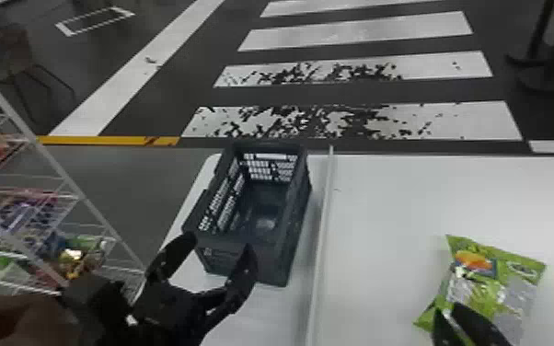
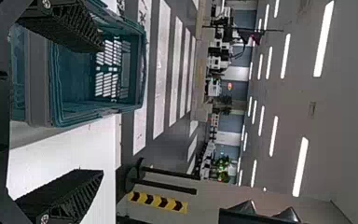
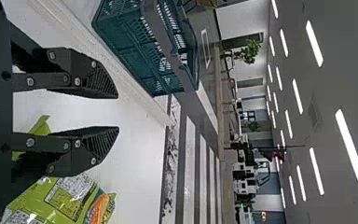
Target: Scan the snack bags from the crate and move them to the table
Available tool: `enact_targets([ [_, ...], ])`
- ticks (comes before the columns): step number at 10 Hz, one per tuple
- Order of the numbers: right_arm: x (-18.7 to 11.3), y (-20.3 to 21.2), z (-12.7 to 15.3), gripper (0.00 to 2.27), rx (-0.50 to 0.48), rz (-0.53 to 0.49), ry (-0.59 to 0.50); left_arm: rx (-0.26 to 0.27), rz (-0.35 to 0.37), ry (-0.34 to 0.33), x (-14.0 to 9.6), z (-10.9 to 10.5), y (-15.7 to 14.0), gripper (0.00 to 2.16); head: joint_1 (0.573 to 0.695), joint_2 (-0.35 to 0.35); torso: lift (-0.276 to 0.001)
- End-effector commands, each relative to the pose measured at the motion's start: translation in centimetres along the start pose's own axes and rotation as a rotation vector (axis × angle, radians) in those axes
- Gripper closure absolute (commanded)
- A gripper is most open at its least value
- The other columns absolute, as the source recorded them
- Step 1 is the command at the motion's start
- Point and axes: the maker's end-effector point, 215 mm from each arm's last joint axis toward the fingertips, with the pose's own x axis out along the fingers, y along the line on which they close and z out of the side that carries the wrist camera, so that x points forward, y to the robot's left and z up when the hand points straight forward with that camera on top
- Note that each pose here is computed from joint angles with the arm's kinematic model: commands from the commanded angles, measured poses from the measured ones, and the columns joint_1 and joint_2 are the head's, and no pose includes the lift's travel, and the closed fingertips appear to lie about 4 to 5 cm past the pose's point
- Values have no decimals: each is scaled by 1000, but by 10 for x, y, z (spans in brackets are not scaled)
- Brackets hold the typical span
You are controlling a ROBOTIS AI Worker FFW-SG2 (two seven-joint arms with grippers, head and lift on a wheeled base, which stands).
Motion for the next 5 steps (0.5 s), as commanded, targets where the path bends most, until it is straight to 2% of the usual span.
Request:
enact_targets([
  [1, 6, 0, -3, 2243, 10, -4, 1, -2, -12, 4, 1, -1, -3, 70, 695, 272, -95],
  [3, 24, 4, -17, 2243, 39, -8, 10, -6, -40, 1, 4, 2, -12, 70, 695, 269, -95],
  [5, 48, 25, -31, 2243, 83, 5, 23, -8, -52, 8, 5, 0, -16, 70, 695, 271, -95],
])
